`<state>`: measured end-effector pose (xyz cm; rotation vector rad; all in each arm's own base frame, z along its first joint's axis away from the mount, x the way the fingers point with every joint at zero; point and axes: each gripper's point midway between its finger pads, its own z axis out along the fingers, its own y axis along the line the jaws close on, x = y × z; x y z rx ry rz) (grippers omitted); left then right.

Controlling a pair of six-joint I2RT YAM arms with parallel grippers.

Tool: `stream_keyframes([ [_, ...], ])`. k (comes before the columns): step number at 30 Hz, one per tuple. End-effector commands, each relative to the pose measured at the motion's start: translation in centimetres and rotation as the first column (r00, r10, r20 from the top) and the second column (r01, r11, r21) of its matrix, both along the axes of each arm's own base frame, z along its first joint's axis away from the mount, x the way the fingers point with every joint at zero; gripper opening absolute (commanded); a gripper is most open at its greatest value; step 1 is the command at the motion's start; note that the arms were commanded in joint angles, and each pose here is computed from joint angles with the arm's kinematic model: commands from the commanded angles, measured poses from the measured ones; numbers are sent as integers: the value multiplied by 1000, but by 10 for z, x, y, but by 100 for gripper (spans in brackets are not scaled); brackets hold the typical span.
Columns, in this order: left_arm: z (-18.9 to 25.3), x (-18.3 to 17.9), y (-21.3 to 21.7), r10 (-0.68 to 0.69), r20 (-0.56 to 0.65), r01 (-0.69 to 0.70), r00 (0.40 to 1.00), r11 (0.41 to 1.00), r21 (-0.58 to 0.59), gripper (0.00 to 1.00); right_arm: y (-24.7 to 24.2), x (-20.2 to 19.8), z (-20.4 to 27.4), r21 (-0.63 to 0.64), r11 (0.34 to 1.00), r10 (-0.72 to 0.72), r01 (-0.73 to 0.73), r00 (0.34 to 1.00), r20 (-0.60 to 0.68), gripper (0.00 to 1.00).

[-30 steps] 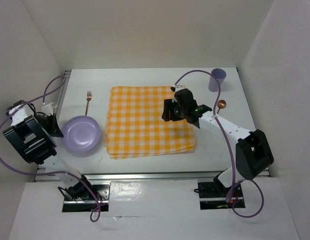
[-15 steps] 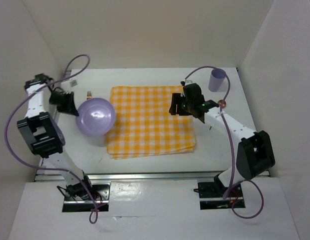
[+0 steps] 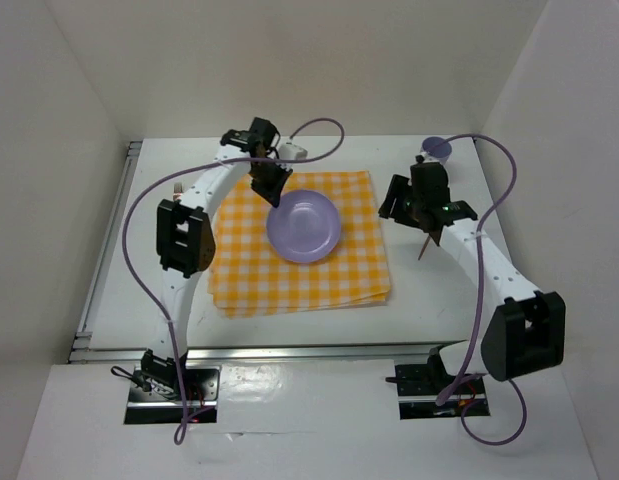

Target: Set the dinner table for one person

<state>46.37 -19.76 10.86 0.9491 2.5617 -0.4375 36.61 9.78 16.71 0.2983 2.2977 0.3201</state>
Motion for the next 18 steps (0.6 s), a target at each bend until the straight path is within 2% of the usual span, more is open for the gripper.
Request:
stream_keyframes([
  [1, -22, -2, 2, 46, -62, -43, 997, 998, 55, 0, -13, -10, 16, 4, 999, -46, 46, 998, 33, 66],
  [9, -69, -9, 15, 99, -111, -76, 989, 978, 194, 0, -17, -13, 10, -6, 999, -47, 47, 999, 16, 66],
  [13, -64, -3, 22, 149, -77, -129, 986, 966, 224, 0, -14, -11, 11, 1, 999, -39, 39, 999, 14, 66],
  [18, -58, -3, 16, 148, -60, -132, 987, 968, 212, 0, -14, -9, 11, -6, 999, -33, 33, 999, 15, 66],
])
